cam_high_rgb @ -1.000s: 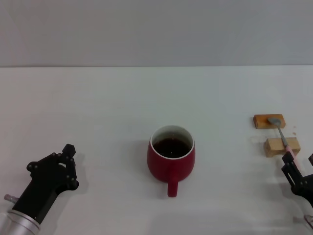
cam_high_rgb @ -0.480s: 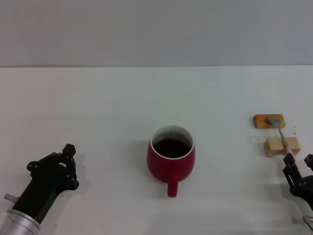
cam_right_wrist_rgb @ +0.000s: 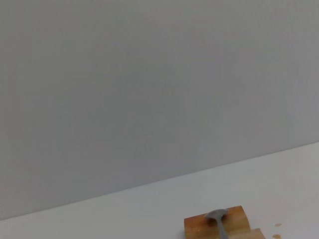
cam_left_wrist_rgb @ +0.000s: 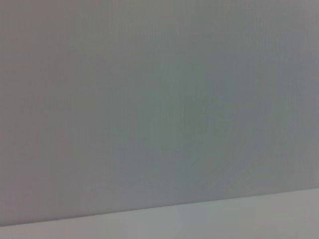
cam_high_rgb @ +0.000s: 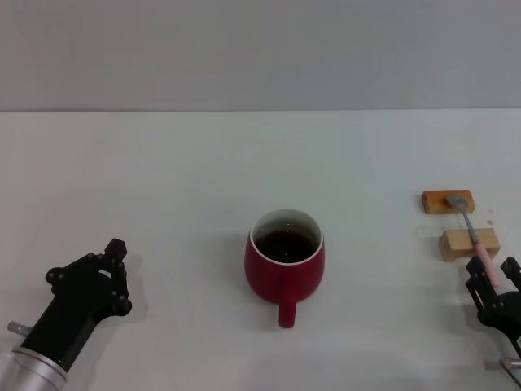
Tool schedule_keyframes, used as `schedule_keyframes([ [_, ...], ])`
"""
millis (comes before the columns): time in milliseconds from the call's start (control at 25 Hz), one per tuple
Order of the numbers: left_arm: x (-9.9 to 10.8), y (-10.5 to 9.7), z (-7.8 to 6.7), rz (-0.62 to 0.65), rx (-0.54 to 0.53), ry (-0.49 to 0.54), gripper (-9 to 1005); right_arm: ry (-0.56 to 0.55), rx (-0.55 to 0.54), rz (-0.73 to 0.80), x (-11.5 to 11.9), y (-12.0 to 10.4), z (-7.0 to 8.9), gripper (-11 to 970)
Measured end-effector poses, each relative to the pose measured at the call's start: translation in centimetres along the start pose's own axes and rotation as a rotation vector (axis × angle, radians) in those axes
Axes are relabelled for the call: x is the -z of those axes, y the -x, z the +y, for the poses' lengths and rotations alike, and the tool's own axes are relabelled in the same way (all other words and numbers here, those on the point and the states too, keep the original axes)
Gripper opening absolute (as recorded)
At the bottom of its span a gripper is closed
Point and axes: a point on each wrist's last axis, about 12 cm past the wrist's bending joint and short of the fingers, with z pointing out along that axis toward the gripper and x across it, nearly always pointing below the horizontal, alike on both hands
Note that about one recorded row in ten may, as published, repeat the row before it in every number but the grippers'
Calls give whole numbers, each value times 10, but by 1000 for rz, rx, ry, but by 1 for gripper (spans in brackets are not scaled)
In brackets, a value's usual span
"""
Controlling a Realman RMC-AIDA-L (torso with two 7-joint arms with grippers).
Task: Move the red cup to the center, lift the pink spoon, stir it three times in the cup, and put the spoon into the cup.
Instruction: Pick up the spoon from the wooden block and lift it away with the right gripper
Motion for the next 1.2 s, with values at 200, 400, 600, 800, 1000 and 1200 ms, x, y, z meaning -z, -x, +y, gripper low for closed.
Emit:
schedule_keyframes([
  [200,0,0,0,0,0,1,-1,3,0,-1,0,0,0,502],
  [400,-1,0,1,0,-4,0,-1,3,-2,-1,0,0,0,474],
  [600,-1,0,1,-1,-5,-2,-1,4,-5,-2,0,0,1,435],
  [800,-1,0,1,-1,-4,-2,-1,5,-4,-2,0,0,0,426],
  [1000,-1,0,2,0,-2,1,-1,-1,-4,-1,2,-1,0,320],
  [1200,-1,0,2,1,-2,2,-1,-15,-7,-2,3,-1,-1,169],
])
